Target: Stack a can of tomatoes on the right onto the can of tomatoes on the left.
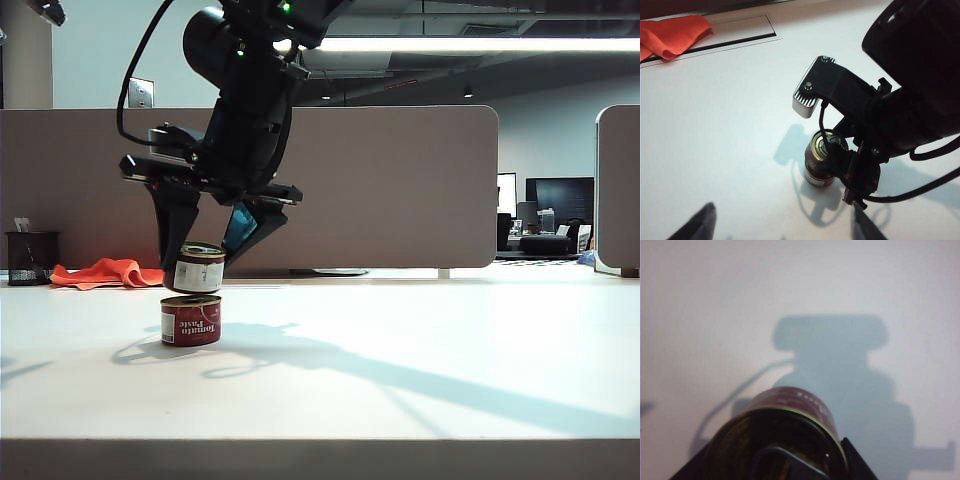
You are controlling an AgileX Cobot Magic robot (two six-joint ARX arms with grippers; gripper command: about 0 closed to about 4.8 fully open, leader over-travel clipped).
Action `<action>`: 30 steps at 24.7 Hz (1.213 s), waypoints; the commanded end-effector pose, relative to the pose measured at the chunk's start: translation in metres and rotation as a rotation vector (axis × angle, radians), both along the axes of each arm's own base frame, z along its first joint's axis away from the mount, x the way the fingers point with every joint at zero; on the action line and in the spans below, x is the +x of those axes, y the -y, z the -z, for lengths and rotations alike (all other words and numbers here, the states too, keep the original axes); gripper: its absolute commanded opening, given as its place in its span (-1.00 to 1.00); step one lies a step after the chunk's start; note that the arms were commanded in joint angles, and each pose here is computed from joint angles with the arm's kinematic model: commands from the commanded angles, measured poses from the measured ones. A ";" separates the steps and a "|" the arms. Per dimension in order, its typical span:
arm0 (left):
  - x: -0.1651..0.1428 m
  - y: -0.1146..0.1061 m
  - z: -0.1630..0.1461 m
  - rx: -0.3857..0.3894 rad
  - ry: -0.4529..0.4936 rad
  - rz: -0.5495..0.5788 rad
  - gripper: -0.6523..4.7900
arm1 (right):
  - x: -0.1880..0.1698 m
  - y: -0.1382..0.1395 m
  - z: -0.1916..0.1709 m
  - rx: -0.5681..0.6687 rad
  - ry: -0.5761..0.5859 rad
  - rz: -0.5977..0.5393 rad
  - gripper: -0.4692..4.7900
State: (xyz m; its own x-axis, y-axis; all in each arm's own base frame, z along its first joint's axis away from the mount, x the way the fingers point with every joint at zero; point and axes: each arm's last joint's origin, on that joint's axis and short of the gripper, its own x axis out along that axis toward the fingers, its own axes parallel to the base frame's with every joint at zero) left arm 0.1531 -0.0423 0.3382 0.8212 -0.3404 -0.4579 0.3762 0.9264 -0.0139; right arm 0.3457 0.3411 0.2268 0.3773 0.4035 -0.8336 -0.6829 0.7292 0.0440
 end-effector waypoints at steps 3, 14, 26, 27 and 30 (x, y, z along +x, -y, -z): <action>0.000 0.000 -0.003 -0.002 0.011 -0.001 0.49 | -0.002 -0.003 -0.006 0.024 0.013 -0.002 0.40; 0.000 0.000 -0.003 0.001 0.014 -0.001 0.49 | -0.001 0.015 -0.048 0.061 0.113 0.049 0.30; -0.001 -0.002 -0.003 0.051 0.029 -0.046 -0.34 | -0.033 0.124 -0.177 0.096 0.302 0.270 -0.61; -0.003 -0.003 -0.004 0.048 0.040 -0.046 -0.70 | -0.040 0.137 -0.187 0.101 0.313 0.289 -0.64; -0.010 -0.004 -0.008 0.040 0.069 -0.042 -0.70 | -0.054 0.159 -0.205 0.117 0.351 0.312 -0.64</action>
State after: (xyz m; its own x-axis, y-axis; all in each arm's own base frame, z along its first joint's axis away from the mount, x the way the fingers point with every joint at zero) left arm 0.1467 -0.0390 0.3417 0.8526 -0.2843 -0.4384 0.3346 0.9415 0.0400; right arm 0.3002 0.1912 0.4224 0.7268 0.3133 -0.6112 -0.4284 0.9024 -0.0469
